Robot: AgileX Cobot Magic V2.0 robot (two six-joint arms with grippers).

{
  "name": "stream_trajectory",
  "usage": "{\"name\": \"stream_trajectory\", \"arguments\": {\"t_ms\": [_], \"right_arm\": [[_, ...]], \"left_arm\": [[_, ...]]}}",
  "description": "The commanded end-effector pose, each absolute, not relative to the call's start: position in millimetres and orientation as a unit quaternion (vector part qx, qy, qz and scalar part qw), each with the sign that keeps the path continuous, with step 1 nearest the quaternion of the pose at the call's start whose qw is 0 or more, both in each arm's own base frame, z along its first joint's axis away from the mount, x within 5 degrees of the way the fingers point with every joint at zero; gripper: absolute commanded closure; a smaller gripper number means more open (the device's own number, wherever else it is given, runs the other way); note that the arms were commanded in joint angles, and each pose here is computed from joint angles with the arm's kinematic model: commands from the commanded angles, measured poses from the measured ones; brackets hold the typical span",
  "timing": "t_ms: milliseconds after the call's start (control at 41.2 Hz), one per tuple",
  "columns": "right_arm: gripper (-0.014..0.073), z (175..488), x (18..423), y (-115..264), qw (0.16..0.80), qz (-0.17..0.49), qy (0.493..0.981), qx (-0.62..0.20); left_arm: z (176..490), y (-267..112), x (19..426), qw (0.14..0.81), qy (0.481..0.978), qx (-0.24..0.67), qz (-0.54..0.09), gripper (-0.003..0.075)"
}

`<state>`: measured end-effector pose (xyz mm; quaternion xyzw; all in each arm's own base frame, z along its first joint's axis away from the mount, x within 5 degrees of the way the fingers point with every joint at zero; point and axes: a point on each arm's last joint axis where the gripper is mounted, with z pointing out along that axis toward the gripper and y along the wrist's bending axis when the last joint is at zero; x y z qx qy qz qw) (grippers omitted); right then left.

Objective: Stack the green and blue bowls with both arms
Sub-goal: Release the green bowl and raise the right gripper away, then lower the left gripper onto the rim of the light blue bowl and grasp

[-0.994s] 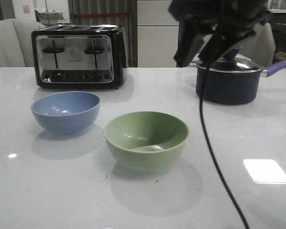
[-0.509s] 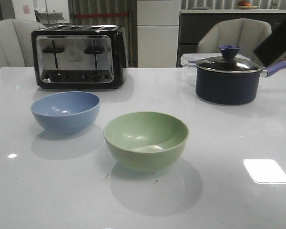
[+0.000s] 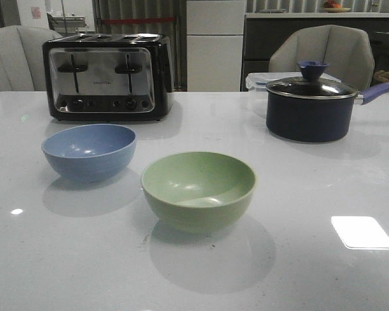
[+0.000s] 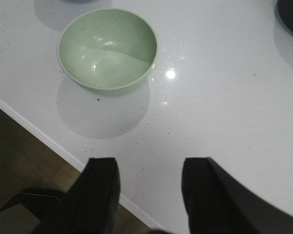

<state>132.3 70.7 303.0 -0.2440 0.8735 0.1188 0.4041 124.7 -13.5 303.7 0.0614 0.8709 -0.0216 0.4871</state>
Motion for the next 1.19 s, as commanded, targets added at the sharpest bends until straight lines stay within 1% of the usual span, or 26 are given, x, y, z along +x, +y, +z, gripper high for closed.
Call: {"name": "stream_trajectory", "arguments": {"t_ms": [0, 49, 97, 218, 315, 485, 582, 703, 849, 1067, 1164], "right_arm": [[0.0172, 317, 135, 72, 0.446, 0.121, 0.853, -0.241], [0.0172, 317, 135, 72, 0.446, 0.121, 0.853, -0.241], [0.0172, 317, 135, 72, 0.446, 0.121, 0.853, -0.241], [0.0172, 317, 135, 72, 0.445, 0.121, 0.854, -0.242], [0.0172, 317, 135, 72, 0.445, 0.121, 0.854, -0.242], [0.0172, 317, 135, 72, 0.445, 0.121, 0.854, -0.242], [0.0172, 317, 135, 72, 0.445, 0.121, 0.854, -0.242], [0.0172, 317, 135, 72, 0.445, 0.121, 0.854, -0.242], [0.0172, 317, 135, 72, 0.445, 0.121, 0.854, -0.242], [0.0172, 316, 135, 71, 0.443, 0.121, 0.854, -0.242], [0.0172, 316, 135, 71, 0.443, 0.121, 0.854, -0.242]], "left_arm": [[320, -24, 146, 0.507, 0.856, 0.093, -0.032, 0.0101], [321, -29, 156, 0.495, 0.862, 0.107, -0.035, 0.0064], [322, -34, 165, 0.485, 0.865, 0.12, -0.035, 0.0046], [317, -47, 197, 0.44, 0.884, 0.155, -0.023, 0.0043], [310, -53, 224, 0.389, 0.906, 0.168, -0.008, 0.0043], [301, -63, 274, 0.324, 0.935, 0.144, -0.005, 0.0043], [296, -69, 303, 0.309, 0.943, 0.125, -0.01, 0.0043], [287, -76, 332, 0.299, 0.946, 0.125, -0.01, 0.0043], [275, -84, 363, 0.304, 0.944, 0.125, -0.011, 0.0043], [248, -93, 398, 0.302, 0.945, 0.122, -0.017, 0.0043], [233, -97, 407, 0.293, 0.948, 0.118, -0.022, 0.006]]}}
